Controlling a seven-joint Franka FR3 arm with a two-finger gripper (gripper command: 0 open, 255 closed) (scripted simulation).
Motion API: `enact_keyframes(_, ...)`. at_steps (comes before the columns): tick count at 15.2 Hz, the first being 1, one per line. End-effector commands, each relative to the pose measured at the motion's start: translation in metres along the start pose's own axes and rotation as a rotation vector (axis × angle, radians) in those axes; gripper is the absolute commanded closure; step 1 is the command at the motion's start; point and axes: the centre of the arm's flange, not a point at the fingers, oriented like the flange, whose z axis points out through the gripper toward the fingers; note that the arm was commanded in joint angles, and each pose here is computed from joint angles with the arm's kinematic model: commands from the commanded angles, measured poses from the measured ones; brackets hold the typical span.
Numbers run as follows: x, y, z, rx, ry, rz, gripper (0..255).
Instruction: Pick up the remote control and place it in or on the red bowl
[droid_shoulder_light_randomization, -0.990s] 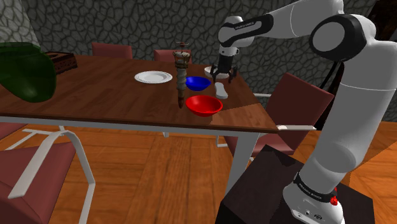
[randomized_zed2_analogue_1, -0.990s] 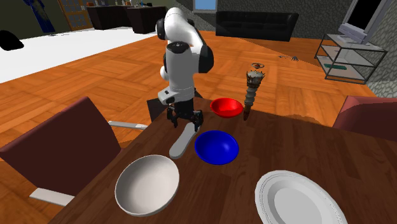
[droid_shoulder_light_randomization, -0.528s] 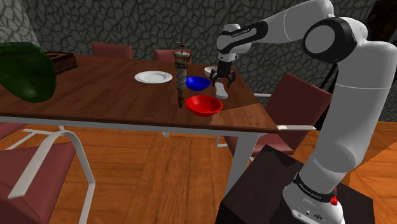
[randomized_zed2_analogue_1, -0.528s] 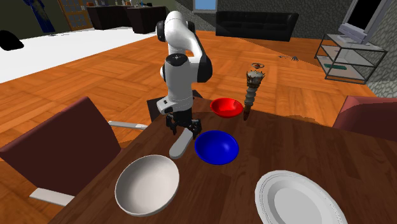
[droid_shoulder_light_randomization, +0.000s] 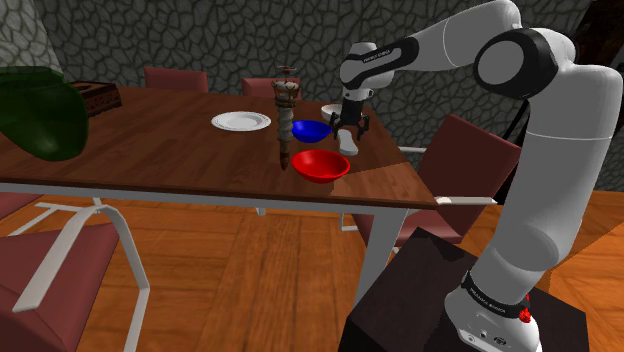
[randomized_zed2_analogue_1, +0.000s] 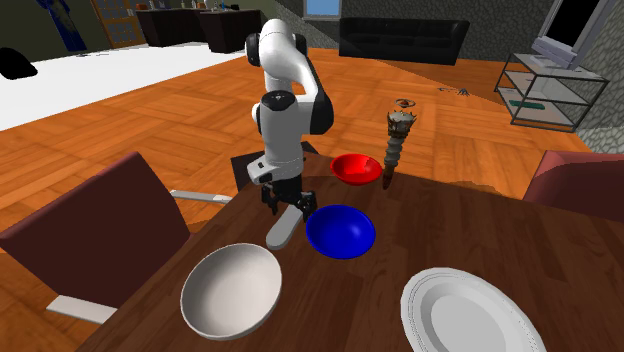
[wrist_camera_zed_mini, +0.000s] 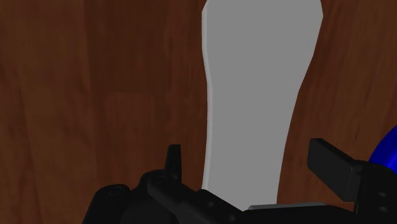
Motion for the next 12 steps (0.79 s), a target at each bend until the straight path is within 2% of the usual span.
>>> enact_keyframes(1, 0.0, 0.0, 0.0003, 0.0, 0.0, 0.0, 0)
enact_keyframes(2, 0.0001, 0.0, 0.0004, 0.0, 0.0, 0.0, 255)
enact_keyframes(12, 0.0, -0.0001, -0.0049, 0.0, 0.0, 0.0, 255)
